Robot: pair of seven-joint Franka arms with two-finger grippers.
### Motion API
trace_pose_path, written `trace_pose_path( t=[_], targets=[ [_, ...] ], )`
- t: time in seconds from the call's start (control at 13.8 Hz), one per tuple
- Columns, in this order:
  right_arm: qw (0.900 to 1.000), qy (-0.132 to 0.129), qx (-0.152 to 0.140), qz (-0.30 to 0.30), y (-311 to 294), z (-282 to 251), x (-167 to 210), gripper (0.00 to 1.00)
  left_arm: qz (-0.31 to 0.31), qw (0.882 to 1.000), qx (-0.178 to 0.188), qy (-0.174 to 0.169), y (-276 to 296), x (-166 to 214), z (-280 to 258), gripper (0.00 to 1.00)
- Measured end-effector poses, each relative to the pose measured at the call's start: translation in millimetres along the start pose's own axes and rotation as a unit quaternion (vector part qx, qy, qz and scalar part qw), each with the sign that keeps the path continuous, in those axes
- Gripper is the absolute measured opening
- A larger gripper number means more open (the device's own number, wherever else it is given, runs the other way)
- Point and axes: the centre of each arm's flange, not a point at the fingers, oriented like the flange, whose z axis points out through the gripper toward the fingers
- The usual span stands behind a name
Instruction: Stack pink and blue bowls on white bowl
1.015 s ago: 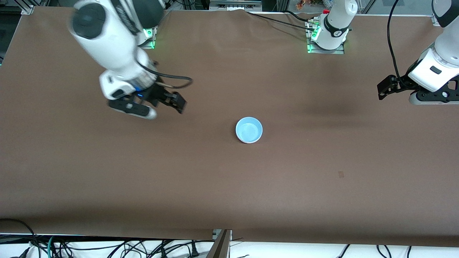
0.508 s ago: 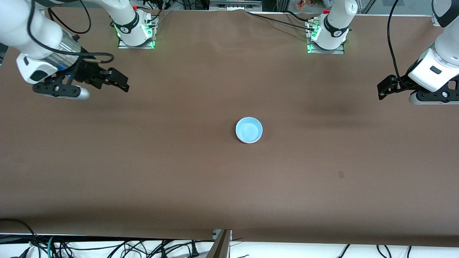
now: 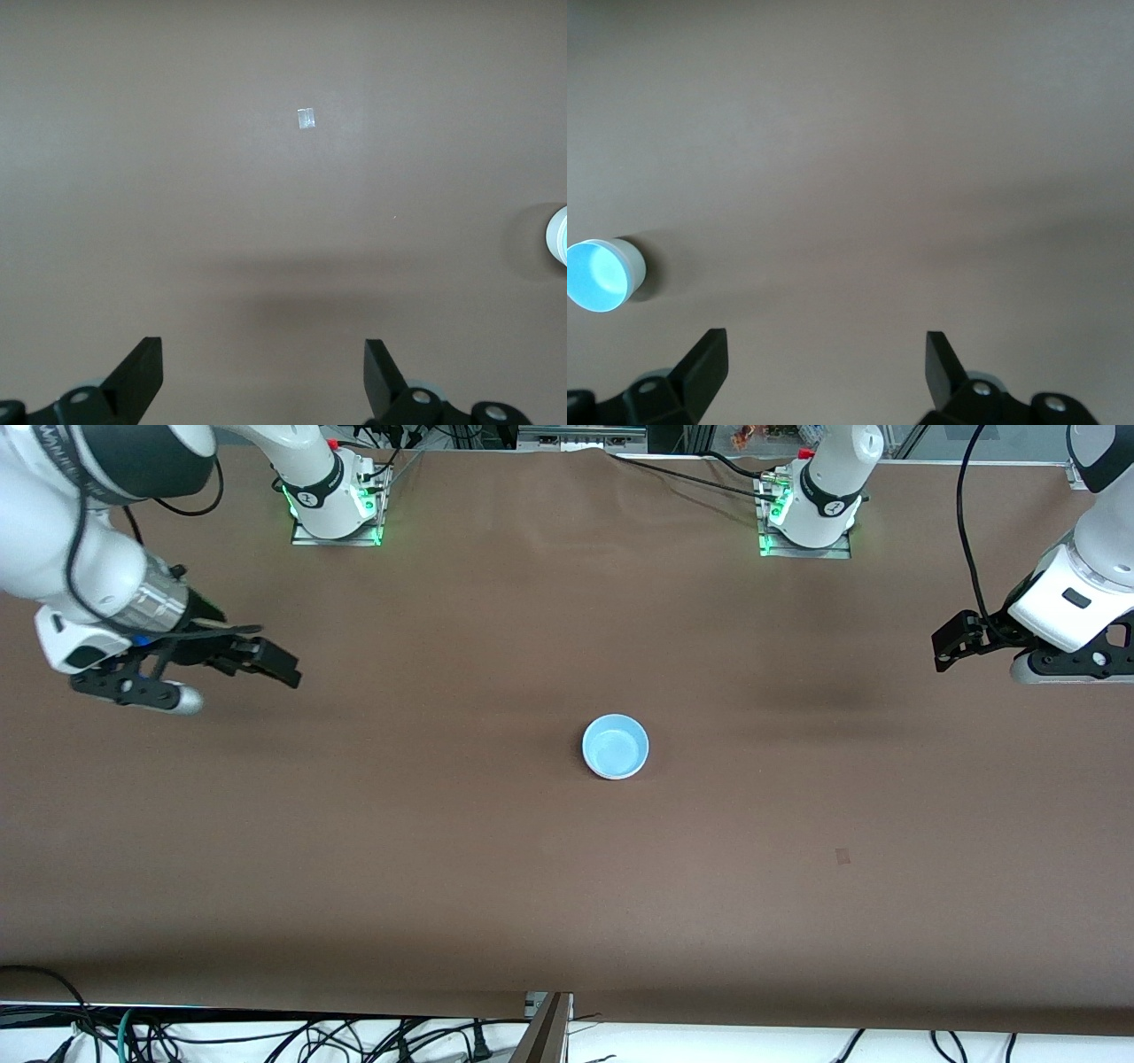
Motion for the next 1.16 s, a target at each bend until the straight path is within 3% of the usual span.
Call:
trace_pose_path(
  t=[0.22, 1.16],
  targets=[
    [1.000, 0.002, 0.011, -0.013, 16.5, -9.5, 1.0, 0.99, 0.000, 1.000, 0.000, 0.000, 0.0, 0.0, 0.0, 1.00],
    [0.995, 0.004, -0.045, -0.091, 30.9, -28.9, -27.8, 0.99, 0.000, 1.000, 0.000, 0.000, 0.0, 0.0, 0.0, 1.00]
  ],
)
